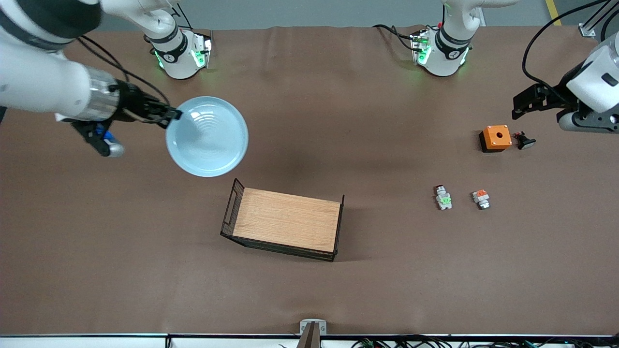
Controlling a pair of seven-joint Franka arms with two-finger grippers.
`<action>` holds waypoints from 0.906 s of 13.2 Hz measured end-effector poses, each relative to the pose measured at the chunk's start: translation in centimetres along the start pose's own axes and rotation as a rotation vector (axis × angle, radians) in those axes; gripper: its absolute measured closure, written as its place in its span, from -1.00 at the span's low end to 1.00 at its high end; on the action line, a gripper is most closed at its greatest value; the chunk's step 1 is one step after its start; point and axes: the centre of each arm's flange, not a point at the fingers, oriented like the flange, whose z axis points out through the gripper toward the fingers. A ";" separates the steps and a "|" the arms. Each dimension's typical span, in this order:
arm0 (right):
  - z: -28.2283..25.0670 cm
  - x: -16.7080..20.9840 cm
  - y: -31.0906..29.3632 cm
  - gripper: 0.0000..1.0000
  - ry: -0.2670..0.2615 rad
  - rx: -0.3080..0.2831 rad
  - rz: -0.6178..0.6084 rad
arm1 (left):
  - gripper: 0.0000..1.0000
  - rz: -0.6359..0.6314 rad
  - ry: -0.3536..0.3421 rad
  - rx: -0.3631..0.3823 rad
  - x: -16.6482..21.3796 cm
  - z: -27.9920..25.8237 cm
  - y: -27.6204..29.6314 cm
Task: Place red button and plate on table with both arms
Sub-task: 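Lift the plate with the right gripper while the left gripper withdraws, then carry the blue plate off the tray and lower it onto the table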
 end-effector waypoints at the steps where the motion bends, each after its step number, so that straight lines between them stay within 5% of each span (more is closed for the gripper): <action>1: -0.4 1.9 2.0 0.95 -0.009 0.007 -0.040 | -1.00 0.000 0.007 0.001 -0.6 0.1 0.0; 5: -0.2 9.1 10.1 0.95 -0.038 0.028 -0.236 | -1.00 -0.011 0.034 -0.001 -0.9 0.1 0.1; 12: 3.0 16.8 17.5 0.95 0.104 -0.049 -0.520 | -1.00 -0.011 0.077 -0.001 -0.9 -0.7 0.2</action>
